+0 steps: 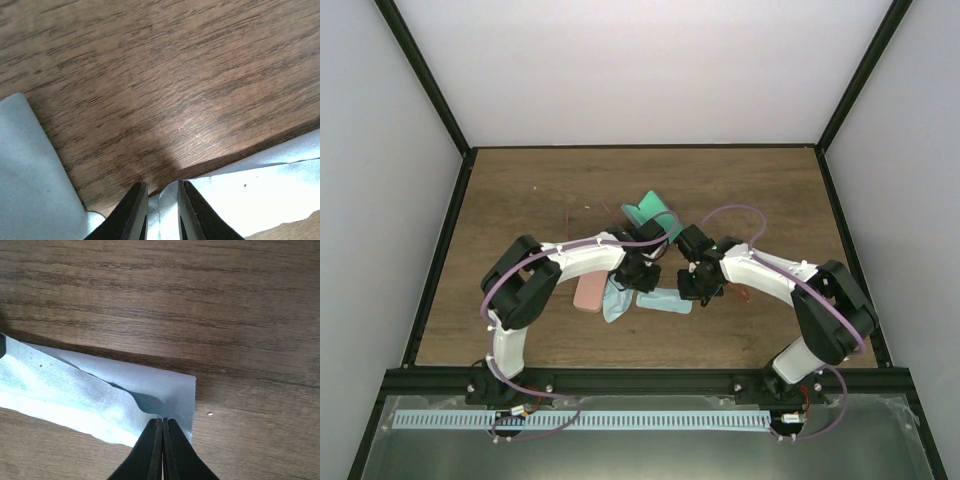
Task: Organize the sunglasses
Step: Adjust the glasses cleaning cloth at the center of the board.
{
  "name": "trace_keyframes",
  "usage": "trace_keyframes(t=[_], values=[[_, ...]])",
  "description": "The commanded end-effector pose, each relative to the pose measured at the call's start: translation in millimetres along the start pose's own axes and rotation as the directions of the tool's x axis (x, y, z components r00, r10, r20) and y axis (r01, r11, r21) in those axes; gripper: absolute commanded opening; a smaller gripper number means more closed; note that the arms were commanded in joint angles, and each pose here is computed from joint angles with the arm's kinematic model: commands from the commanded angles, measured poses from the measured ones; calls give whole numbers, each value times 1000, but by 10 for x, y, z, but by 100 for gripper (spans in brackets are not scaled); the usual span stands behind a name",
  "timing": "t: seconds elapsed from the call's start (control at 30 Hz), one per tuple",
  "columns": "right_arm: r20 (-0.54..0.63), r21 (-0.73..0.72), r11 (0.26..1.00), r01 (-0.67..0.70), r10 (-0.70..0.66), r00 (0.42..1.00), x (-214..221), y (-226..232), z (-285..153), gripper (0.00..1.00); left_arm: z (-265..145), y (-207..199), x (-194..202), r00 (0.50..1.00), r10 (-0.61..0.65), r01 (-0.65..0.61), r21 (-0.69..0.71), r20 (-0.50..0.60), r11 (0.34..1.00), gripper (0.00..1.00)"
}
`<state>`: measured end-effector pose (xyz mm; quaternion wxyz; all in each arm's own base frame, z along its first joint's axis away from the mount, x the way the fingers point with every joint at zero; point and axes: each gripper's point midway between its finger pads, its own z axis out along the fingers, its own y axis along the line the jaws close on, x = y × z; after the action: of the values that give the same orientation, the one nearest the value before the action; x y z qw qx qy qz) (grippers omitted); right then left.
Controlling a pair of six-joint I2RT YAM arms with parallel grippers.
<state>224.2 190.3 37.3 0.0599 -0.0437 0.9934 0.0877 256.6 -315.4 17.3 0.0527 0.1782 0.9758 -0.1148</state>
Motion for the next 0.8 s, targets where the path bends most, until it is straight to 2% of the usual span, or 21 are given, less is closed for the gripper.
trace_keyframes(t=[0.0,0.27,0.43,0.63,0.77], values=[[17,6,1000,19,-19,1000,-43,33,-1,1,-131,-21,-50,1000,3,-3,-9,30,1000,17],[14,4,1000,22,-22,1000,-45,41,11,1,-216,-70,-122,999,3,-3,2,53,1000,4],[16,5,1000,23,-23,1000,-54,43,14,1,-247,-85,-149,998,7,-8,4,59,1000,4],[14,3,1000,24,-24,1000,-65,55,22,1,-281,-101,-175,998,11,-11,6,66,1000,23],[13,3,1000,24,-24,1000,-65,55,26,1,-255,-98,-158,998,13,-14,7,57,1000,24]])
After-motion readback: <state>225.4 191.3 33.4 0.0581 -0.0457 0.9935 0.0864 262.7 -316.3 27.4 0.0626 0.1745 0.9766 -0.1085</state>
